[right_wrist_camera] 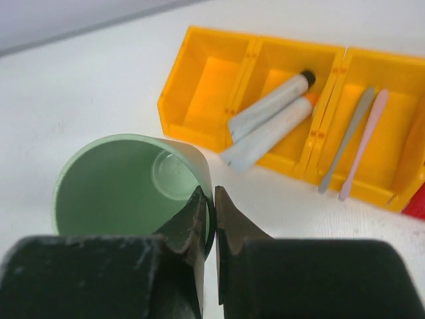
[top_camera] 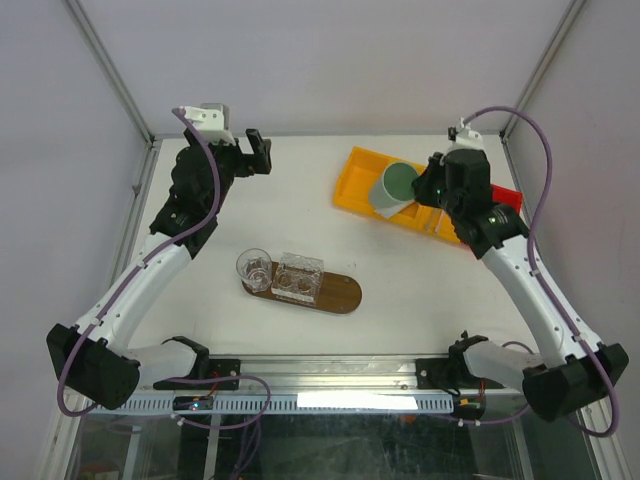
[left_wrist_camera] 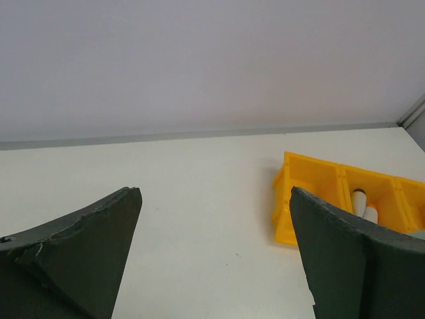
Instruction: Prepare toiletry sets of a toothbrush and toothpaste on the tray
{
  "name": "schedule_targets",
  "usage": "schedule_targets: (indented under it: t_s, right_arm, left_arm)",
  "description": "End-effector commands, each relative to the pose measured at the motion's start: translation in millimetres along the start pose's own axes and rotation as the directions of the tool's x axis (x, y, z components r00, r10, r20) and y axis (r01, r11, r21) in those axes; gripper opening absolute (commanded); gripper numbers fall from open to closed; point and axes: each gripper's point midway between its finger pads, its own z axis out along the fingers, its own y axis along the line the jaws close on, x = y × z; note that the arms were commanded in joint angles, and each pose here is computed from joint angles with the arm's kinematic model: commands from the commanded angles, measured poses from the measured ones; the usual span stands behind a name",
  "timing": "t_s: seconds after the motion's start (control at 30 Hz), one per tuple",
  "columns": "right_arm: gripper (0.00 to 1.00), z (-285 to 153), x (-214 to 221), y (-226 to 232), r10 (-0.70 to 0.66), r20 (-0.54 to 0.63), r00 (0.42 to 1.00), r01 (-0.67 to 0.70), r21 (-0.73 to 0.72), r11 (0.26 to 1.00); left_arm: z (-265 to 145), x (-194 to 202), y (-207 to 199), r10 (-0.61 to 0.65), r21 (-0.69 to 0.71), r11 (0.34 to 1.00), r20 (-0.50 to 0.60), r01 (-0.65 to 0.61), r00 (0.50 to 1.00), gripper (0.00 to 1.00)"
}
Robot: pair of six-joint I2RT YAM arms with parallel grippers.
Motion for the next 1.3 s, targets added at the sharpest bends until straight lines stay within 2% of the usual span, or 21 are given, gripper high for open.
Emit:
schedule_targets:
  t_s: [0.0,0.2,0.47,0.63,0.73,0.93,1.27]
  right_arm:
    - [0.00,-15,37,18,0.007,-0.064,0.998,-0.017,-0.159,0.987]
    - [0.00,-47,67,18,-0.061,-0.142,0.988,0.028,-0.222,0.975]
    - [0.00,-65,110,29,-0.114,-0.255,0.960,0.041,-0.275,0.961]
    - [0.00,-64,132,33,-0.188,-0.298,0.936,0.125,-0.218,0.968]
    - [0.00,-62,142,28,-0.232,-0.309,0.922,0.187,-0.168,0.968]
    - [0.00,-64,155,43,-0.330,-0.294,0.897,0.289,-0.176,0.941]
    - [0.00,-52,167,66,-0.372,-0.285,0.884,0.326,-0.195,0.925]
  left_arm:
    - [2,-21,-4,-0.030,0.027,0.999,0.049,0.028,0.998,0.99]
    - [7,-14,1,-0.025,0.003,1.000,0.033,0.025,0.999,0.99]
    - [8,-12,1,-0.034,-0.002,0.999,0.014,0.034,0.999,0.99]
    - [5,-17,13,-0.011,-0.063,0.998,0.034,0.013,0.999,0.99]
    - [3,-18,17,-0.004,-0.075,0.997,0.040,0.007,0.999,0.99]
    - [8,-15,19,-0.004,-0.074,0.997,0.034,0.006,0.999,0.99]
    - [-1,-34,30,-0.046,-0.071,0.996,0.072,0.051,0.996,0.99]
